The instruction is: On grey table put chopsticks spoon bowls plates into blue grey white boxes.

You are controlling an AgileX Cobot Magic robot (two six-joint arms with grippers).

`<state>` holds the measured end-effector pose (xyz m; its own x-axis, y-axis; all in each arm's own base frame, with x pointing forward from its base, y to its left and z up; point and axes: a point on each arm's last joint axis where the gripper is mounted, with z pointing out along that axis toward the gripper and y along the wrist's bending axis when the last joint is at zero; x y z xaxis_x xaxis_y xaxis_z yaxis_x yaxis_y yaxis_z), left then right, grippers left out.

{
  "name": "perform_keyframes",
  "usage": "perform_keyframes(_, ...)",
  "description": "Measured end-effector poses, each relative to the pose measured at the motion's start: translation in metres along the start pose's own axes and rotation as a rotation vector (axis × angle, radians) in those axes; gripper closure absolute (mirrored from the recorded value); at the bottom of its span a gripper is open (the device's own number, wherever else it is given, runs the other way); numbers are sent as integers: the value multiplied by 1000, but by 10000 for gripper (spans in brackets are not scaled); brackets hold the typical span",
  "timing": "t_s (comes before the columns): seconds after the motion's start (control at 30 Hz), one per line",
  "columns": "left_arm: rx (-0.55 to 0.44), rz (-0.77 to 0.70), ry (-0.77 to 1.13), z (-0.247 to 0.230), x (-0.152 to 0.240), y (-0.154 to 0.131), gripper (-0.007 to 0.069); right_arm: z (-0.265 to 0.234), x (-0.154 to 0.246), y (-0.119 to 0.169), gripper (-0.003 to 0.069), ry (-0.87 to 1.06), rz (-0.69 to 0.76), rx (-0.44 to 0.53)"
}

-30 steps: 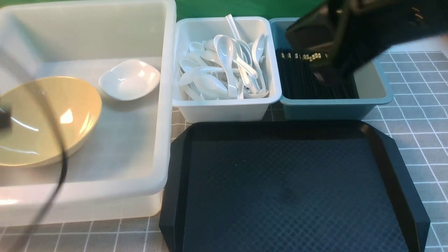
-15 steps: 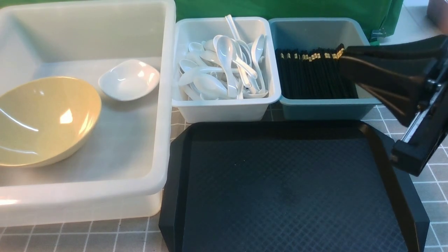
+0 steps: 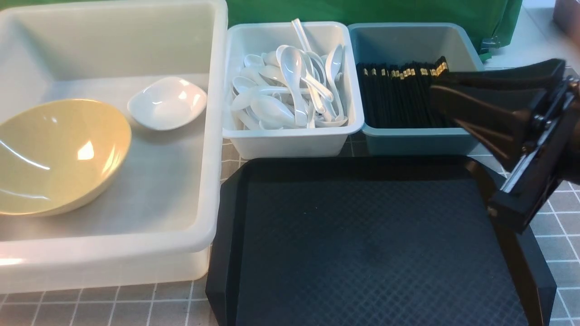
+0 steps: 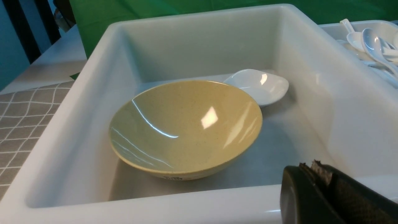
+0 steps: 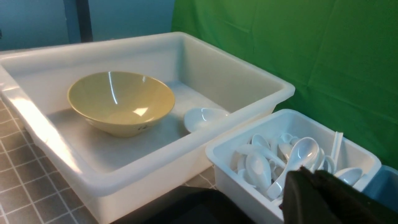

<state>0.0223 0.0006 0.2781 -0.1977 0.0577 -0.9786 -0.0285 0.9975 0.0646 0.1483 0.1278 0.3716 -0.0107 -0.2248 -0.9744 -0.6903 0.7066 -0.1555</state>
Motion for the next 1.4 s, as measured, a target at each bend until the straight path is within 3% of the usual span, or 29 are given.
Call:
perform_keyframes(0.43, 3, -5, 0, 0, 0, 0, 636, 18, 6, -1, 580, 15, 29, 10)
perform_keyframes(0.67, 3, -5, 1, 0, 0, 0, 636, 1, 1, -2, 627, -61, 43, 44)
perform_keyframes(0.77, 4, -7, 0, 0, 0, 0, 636, -16, 19, -7, 627, -131, 43, 164)
perform_keyframes(0.8, 4, -6, 0, 0, 0, 0, 636, -19, 29, -9, 627, -146, 50, 160)
perform_keyframes(1.0, 4, -6, 0, 0, 0, 0, 636, -65, 122, -18, 627, -138, 154, 413)
perform_keyframes(1.13, 4, -6, 0, 0, 0, 0, 636, -93, 164, -15, 627, -161, 219, 563)
perform_keyframes(1.4, 4, -7, 0, 0, 0, 0, 636, -118, 194, -8, 627, -120, 241, 768)
